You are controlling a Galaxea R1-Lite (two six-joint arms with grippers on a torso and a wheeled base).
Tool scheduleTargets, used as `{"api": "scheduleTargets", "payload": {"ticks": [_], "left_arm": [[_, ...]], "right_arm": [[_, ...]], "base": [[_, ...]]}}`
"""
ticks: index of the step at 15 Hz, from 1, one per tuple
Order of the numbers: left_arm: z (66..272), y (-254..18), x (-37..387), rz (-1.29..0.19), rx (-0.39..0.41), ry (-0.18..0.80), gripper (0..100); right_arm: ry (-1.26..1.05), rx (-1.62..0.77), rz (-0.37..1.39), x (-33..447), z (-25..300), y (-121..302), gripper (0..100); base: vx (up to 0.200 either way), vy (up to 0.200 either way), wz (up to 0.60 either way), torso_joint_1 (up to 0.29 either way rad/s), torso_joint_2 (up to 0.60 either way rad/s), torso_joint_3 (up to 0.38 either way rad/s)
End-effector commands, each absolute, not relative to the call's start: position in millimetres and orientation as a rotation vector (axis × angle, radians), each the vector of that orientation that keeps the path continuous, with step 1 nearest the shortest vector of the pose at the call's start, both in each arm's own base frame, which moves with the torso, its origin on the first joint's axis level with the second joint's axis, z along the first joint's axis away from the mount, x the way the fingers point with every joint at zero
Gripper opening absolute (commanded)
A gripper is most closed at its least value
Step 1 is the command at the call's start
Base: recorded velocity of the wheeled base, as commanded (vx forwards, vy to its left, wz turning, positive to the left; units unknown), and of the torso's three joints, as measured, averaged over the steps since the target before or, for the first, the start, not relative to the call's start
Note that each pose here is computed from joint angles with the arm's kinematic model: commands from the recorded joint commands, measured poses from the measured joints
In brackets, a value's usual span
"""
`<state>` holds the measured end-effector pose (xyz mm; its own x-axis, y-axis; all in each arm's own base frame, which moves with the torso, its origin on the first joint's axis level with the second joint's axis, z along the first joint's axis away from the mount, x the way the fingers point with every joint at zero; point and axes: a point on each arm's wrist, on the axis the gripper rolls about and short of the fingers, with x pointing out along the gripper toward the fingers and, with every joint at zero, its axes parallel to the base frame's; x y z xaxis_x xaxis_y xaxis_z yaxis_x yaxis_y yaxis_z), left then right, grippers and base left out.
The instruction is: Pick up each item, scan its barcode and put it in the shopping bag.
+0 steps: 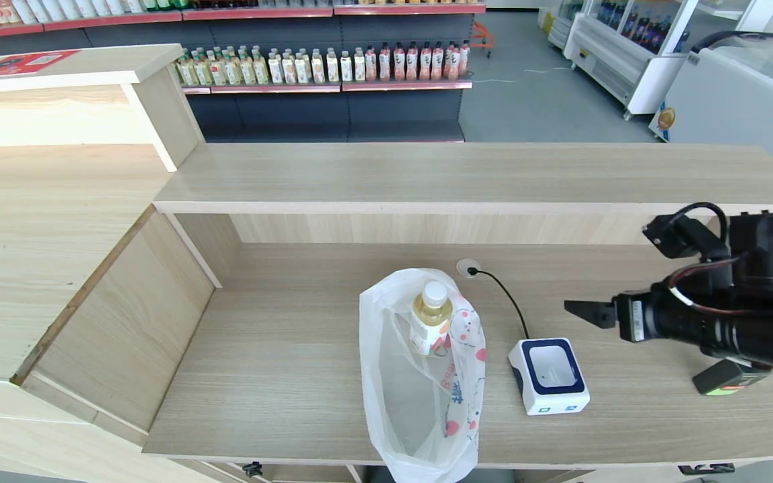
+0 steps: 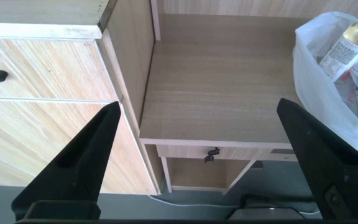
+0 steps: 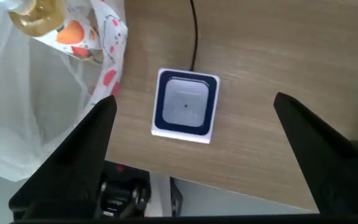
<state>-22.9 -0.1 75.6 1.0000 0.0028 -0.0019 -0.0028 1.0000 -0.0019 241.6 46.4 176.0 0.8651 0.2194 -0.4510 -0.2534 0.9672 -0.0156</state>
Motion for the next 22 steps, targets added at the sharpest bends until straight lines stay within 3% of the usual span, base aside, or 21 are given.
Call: {"api": "scheduleTargets", "payload": {"ticks": [1, 10, 22], "left_arm": [[76, 0, -23, 0.003, -0.002, 0.002, 100], [76, 0, -23, 0.003, -0.003, 0.002, 100], [76, 0, -23, 0.005, 0.029, 0.002, 100]], "right_arm": [[0.521, -0.197, 0.09, 183, 175, -7, 100], [0.509, -0.167, 0.008, 146, 166, -19, 100], [0.534, -0.163, 0.001, 142, 159, -20, 100]], "base": [[0.0, 0.0, 0.0, 0.0, 0.0, 0.0], [0.0, 0.0, 0.0, 0.0, 0.0, 0.0], [0.0, -0.2, 0.0, 0.003, 0.0, 0.002]]}}
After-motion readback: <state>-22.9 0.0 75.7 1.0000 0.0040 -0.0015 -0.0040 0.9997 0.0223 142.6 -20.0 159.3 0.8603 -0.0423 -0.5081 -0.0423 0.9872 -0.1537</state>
